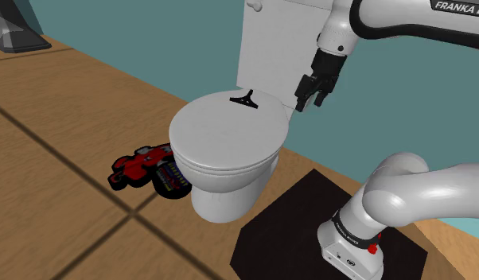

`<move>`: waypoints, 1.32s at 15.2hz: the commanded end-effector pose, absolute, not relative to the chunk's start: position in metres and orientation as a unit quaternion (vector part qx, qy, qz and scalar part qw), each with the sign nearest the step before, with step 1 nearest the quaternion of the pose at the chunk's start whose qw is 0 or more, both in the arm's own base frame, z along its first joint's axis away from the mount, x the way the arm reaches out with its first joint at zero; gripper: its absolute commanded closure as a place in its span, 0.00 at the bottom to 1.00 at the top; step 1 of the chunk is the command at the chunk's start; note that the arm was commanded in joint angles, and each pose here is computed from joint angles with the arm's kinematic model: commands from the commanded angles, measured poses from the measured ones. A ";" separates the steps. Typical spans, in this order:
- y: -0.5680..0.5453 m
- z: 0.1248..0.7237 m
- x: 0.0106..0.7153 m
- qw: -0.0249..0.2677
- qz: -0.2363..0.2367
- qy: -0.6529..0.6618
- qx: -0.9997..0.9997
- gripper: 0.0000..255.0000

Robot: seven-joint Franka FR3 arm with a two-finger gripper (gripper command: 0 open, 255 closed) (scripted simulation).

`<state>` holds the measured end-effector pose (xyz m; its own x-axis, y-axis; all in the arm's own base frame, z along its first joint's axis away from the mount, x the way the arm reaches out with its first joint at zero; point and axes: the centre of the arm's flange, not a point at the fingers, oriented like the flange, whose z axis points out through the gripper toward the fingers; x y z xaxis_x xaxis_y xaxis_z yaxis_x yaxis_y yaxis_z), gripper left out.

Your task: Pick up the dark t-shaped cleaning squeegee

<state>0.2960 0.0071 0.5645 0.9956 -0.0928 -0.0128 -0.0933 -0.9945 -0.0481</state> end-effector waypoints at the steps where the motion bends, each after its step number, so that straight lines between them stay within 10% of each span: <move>1: 0.007 0.565 0.296 0.024 0.005 0.047 -0.999 0.00; 20: -0.035 0.478 0.519 -0.002 -0.013 0.228 -0.974 0.00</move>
<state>0.5049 -0.0296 0.4824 0.9051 -0.4246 0.0238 -0.4246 -0.9054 -0.0047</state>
